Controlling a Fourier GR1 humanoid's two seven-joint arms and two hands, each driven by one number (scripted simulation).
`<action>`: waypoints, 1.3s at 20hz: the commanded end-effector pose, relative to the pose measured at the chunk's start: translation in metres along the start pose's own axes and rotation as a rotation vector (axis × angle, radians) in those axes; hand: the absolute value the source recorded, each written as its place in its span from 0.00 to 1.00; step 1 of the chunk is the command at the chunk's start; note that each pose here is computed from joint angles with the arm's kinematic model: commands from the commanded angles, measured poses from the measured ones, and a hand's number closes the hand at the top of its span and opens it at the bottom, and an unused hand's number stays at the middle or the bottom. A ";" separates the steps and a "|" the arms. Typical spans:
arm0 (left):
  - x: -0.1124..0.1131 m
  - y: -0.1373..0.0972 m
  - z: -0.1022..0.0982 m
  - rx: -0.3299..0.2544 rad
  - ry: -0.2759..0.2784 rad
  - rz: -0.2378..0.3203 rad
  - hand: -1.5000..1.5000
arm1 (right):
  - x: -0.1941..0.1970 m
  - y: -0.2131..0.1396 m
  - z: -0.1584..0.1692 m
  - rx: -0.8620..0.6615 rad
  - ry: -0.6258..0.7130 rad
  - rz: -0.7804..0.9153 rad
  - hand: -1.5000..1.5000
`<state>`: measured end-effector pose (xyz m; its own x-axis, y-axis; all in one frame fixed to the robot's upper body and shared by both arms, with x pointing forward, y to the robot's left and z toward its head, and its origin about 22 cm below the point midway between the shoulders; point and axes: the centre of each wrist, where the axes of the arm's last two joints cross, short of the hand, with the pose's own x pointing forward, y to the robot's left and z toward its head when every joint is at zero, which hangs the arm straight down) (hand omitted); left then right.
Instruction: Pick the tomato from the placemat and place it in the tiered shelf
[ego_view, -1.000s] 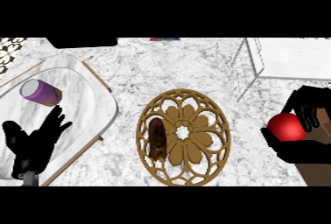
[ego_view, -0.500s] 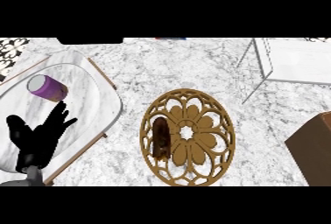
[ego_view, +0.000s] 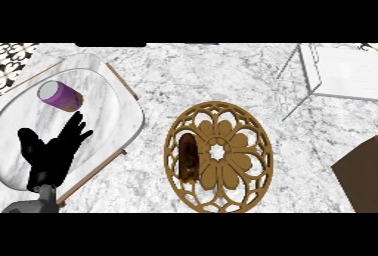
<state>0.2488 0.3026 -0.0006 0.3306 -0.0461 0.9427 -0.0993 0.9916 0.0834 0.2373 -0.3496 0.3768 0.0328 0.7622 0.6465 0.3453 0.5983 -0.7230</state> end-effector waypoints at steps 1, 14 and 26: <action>-0.032 -0.021 -0.010 -0.045 0.114 0.001 0.50 | -0.004 -0.021 -0.026 -0.012 0.019 0.009 1.00; -0.018 -0.015 -0.009 -0.071 0.111 0.017 0.50 | -0.041 -0.012 -0.087 0.093 0.004 0.118 1.00; -0.010 -0.016 -0.007 -0.056 0.119 0.018 0.50 | -0.081 0.026 -0.128 0.048 -0.008 0.134 1.00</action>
<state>0.2570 0.2961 0.0041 0.3388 -0.0460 0.9397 -0.0757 0.9942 0.0760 0.3521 -0.4152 0.3525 0.0658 0.8326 0.5500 0.2904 0.5113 -0.8088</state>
